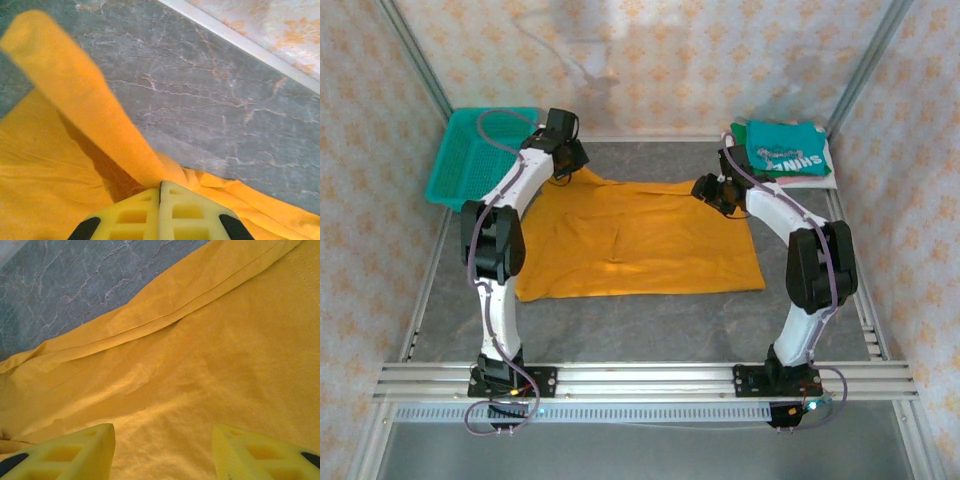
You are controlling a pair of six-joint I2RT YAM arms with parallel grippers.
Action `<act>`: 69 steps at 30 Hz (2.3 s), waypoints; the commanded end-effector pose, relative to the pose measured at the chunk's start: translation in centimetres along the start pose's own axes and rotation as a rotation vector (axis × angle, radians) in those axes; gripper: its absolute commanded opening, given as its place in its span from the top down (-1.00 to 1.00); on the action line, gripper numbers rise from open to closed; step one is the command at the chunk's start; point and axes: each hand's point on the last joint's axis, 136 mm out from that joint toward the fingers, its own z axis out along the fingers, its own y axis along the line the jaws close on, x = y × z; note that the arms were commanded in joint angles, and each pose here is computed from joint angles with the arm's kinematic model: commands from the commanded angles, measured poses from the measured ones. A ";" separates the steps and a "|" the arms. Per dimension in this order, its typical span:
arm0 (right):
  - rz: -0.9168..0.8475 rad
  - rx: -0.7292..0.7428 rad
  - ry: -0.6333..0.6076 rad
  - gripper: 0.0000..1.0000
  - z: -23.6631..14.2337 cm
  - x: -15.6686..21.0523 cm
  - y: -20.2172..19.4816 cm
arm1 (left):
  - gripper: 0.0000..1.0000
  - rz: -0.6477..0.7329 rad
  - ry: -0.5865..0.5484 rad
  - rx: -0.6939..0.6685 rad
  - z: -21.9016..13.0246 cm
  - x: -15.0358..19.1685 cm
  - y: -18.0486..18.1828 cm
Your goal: Fold and stack the t-shirts
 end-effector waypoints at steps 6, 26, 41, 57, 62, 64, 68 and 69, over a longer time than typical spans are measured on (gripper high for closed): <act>0.015 0.005 -0.042 -0.08 -0.7 -1.4 0.3 | 1.00 0.014 0.002 0.028 -3.9 4.2 -1.4; 0.013 0.017 -0.022 -0.09 -0.1 -0.9 -0.2 | 0.32 0.267 0.086 -0.114 -10.0 13.7 2.5; 0.019 0.007 -0.018 -0.09 -0.1 -0.7 -0.1 | 0.19 0.097 0.180 -0.032 -5.0 11.7 9.1; 0.015 0.031 -0.033 -0.10 -0.7 -0.9 -0.5 | 0.33 0.096 0.287 -0.085 -1.1 16.3 10.2; 0.019 0.061 -0.044 -0.10 -0.5 -2.0 -1.5 | 0.93 0.105 0.261 -0.097 -1.4 15.1 10.2; 0.040 0.073 -0.061 -0.11 -0.7 -3.2 -2.4 | 1.00 0.106 0.237 -0.088 -2.0 14.2 9.7; 0.073 0.112 -0.059 -0.13 -0.5 -5.6 -4.3 | 1.00 0.114 0.194 -0.063 -3.6 12.0 8.3; 0.071 0.131 -0.049 -0.13 -0.2 -6.1 -4.7 | 1.00 0.118 0.189 -0.055 -4.0 11.5 7.9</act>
